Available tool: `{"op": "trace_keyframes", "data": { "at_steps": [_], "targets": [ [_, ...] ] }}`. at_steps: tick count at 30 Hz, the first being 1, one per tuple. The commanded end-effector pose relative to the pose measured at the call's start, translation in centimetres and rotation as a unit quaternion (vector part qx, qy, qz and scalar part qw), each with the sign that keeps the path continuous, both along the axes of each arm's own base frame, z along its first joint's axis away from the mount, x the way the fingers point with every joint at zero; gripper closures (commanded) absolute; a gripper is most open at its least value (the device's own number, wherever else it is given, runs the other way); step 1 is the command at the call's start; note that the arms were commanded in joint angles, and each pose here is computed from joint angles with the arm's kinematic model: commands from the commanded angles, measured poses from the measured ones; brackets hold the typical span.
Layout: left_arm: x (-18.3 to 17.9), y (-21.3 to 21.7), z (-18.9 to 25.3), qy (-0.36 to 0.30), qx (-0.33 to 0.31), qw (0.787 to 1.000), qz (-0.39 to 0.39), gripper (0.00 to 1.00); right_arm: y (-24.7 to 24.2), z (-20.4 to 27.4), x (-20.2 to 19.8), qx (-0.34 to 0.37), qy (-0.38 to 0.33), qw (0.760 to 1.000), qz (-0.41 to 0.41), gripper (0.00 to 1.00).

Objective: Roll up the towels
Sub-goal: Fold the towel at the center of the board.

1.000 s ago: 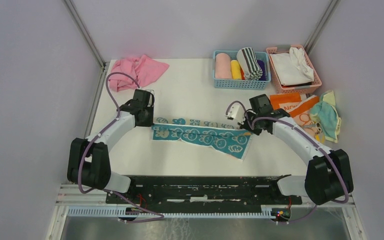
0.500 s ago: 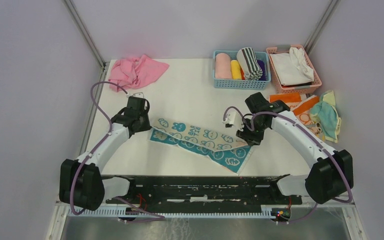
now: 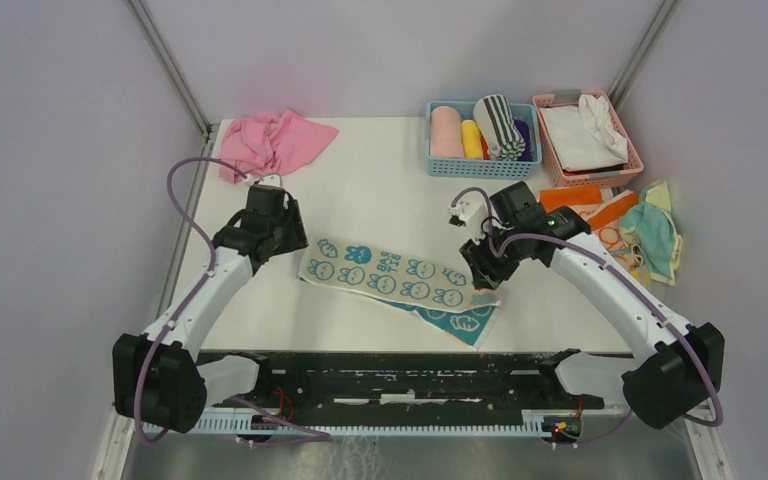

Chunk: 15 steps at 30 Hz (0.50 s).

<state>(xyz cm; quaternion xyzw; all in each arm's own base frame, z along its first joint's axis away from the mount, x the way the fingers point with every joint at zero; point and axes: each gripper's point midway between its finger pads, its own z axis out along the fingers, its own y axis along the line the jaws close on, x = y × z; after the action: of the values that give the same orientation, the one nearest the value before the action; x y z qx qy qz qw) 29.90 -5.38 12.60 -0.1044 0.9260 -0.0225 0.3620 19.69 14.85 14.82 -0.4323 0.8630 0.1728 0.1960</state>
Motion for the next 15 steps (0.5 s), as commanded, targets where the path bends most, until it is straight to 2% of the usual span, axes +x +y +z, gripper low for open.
{"op": "trace_keyframes", "data": {
  "at_steps": [1,6,10,15],
  "targets": [
    [2.0,-3.0,1.7,-0.015,-0.053,0.998,-0.037,0.37,0.0,-0.7,2.4,0.002,0.027,0.978,-0.205,0.51],
    [2.4,-5.8,-1.0,0.025,-0.066,0.995,-0.068,0.37,-1.1,-3.9,2.6,0.005,0.038,0.937,-0.346,0.51],
    [3.1,-6.2,-3.2,0.047,-0.058,0.995,-0.063,0.38,-1.3,-6.8,3.7,0.007,0.033,0.916,-0.399,0.49],
    [3.7,-5.3,-6.5,0.075,-0.057,0.995,-0.028,0.41,-0.9,-10.7,5.7,-0.012,0.036,0.908,-0.418,0.49]
  ]
}}
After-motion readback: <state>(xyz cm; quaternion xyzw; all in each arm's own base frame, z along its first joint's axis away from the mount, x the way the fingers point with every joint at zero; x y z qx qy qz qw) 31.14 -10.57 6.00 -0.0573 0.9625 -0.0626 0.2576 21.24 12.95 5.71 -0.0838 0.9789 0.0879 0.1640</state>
